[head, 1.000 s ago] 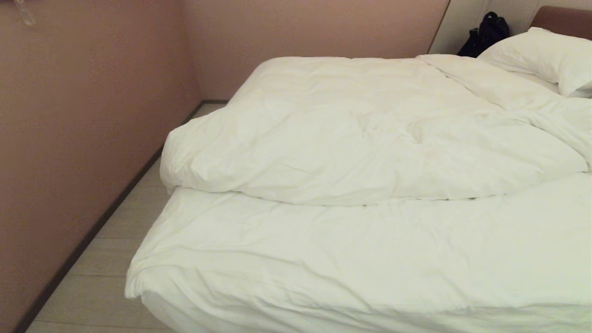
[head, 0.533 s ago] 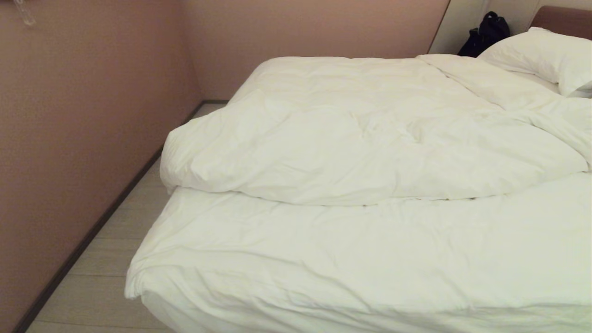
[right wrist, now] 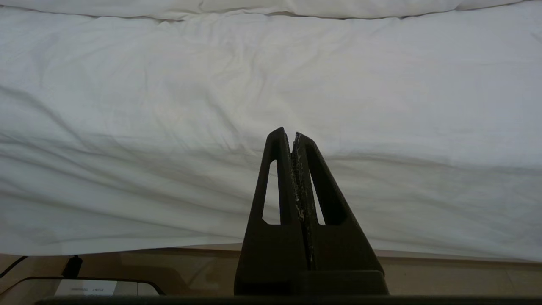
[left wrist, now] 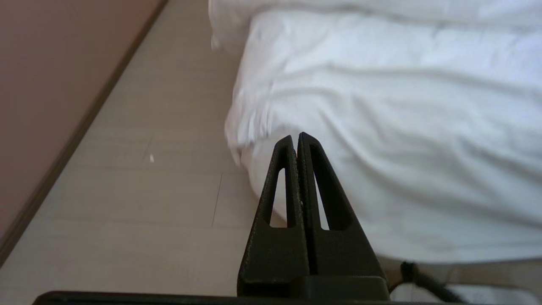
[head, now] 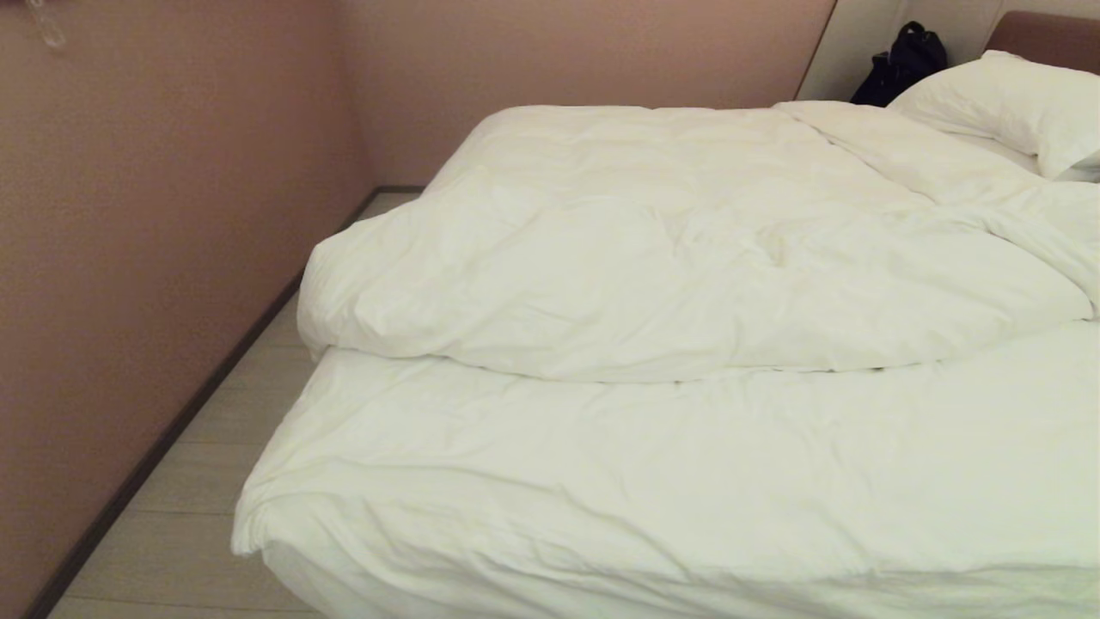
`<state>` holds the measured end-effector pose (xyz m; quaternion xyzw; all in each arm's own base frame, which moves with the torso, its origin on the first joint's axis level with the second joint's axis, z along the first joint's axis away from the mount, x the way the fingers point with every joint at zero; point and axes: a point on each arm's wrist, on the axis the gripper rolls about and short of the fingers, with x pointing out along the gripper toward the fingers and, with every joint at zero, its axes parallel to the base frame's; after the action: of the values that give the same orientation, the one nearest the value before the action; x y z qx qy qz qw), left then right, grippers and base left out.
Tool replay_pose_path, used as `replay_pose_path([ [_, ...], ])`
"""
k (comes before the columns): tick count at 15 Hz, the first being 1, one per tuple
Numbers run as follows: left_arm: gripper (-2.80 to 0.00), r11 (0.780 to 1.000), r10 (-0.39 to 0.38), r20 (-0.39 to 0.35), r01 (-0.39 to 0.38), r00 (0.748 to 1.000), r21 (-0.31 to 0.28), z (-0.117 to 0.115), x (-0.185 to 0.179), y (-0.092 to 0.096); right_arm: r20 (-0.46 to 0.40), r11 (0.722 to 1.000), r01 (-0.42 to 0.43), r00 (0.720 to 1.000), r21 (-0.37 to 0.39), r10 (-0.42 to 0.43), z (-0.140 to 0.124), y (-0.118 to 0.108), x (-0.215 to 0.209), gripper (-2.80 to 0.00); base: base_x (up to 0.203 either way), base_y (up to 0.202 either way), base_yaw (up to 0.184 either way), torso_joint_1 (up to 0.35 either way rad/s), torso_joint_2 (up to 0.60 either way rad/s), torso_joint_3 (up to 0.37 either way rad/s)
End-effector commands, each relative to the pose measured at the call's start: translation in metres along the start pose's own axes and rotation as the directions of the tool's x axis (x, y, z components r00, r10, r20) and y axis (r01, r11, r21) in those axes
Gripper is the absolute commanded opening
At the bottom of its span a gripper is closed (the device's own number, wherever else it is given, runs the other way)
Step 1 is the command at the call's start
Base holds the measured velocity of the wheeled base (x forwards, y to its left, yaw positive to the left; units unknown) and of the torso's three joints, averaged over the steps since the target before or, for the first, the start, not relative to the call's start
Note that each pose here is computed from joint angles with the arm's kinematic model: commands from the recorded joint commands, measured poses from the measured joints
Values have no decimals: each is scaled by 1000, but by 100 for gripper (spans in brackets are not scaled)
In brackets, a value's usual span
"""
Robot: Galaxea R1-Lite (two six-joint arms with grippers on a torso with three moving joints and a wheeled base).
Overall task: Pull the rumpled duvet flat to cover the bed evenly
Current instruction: Hold the folded corner of the quilt
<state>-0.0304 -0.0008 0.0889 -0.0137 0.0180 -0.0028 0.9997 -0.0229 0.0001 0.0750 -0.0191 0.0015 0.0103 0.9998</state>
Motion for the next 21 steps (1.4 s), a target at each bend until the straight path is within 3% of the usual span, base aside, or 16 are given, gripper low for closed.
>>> replay_pose_path([
  [1, -280, 1000, 1, 16, -1, 1000, -14, 23, -2, -1, 0, 1000, -1, 1000, 0, 1, 0, 0, 0, -280, 0, 0, 0, 0, 0, 0],
  [5, -280, 995, -9, -41, 4, 999, -101, 84, 16, -2, -1, 1000, -1, 1000, 0, 1, 0, 0, 0, -280, 0, 0, 0, 0, 0, 0],
  [9, -280, 986, -41, -136, 18, 990, -165, 127, 54, -3, -1, 1000, -1, 1000, 0, 1, 0, 0, 0, -280, 0, 0, 0, 0, 0, 0],
  [14, -280, 982, -92, -255, 45, 963, -183, 143, 99, -4, -1, 1000, -1, 1000, 0, 1, 0, 0, 0, -280, 0, 0, 0, 0, 0, 0],
  [21, -280, 973, -150, -346, 77, 926, -218, 134, 186, -3, -1, 1000, -1, 1000, 0, 1, 0, 0, 0, -280, 0, 0, 0, 0, 0, 0],
])
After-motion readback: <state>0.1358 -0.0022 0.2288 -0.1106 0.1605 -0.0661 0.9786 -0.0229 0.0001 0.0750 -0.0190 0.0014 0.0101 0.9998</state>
